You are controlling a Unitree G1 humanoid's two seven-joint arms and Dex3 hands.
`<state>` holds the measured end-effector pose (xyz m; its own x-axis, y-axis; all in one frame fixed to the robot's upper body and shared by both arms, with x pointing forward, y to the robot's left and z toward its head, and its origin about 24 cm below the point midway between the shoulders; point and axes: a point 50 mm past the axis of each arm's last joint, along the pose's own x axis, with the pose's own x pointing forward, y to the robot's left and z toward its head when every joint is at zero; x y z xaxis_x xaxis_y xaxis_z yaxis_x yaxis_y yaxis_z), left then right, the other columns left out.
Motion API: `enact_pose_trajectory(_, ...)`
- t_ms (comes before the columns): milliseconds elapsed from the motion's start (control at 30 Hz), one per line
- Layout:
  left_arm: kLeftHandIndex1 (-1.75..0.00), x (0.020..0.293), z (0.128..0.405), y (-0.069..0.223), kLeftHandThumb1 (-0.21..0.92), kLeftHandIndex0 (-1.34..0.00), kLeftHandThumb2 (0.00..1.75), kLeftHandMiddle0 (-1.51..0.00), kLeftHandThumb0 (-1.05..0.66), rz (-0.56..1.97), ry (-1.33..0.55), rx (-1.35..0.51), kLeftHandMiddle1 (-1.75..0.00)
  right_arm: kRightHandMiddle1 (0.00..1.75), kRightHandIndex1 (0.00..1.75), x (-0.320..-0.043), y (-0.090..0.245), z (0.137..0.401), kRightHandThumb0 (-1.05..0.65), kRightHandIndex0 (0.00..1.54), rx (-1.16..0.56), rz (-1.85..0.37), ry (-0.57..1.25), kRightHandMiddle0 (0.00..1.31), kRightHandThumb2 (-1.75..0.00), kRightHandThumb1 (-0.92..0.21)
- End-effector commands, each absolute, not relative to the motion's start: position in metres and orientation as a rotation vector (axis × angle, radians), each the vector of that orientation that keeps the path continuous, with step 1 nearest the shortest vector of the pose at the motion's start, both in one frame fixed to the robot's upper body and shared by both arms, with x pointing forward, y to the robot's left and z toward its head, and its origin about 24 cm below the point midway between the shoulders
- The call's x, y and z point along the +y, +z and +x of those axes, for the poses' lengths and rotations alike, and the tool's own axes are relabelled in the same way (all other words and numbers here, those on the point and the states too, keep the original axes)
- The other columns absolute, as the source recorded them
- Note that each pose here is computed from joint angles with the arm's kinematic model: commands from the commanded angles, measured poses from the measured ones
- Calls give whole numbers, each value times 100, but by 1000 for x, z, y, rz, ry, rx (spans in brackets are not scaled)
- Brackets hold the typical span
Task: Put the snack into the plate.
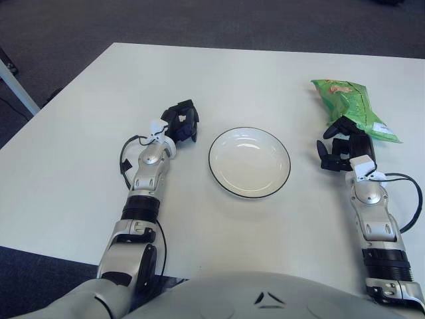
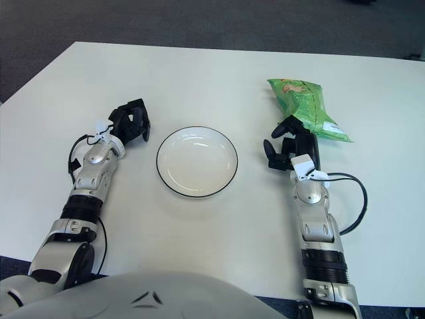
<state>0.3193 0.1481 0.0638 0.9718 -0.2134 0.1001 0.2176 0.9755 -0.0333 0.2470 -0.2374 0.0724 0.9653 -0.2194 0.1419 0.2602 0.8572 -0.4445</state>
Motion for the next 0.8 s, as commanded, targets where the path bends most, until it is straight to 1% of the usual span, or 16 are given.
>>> enact_pose_trajectory(0, -175, 153, 305, 35, 72, -96, 91, -130, -39, -62, -200, 8, -175, 175, 175, -235, 39, 234, -46, 121, 68, -438, -235, 57, -125, -36)
enact_pose_trajectory(767, -175, 153, 304, 36, 74, -93, 91, -129, -40, -55, -205, 6, -175, 175, 175, -236, 39, 233, -46, 121, 64, -438, -229, 57, -125, -37)
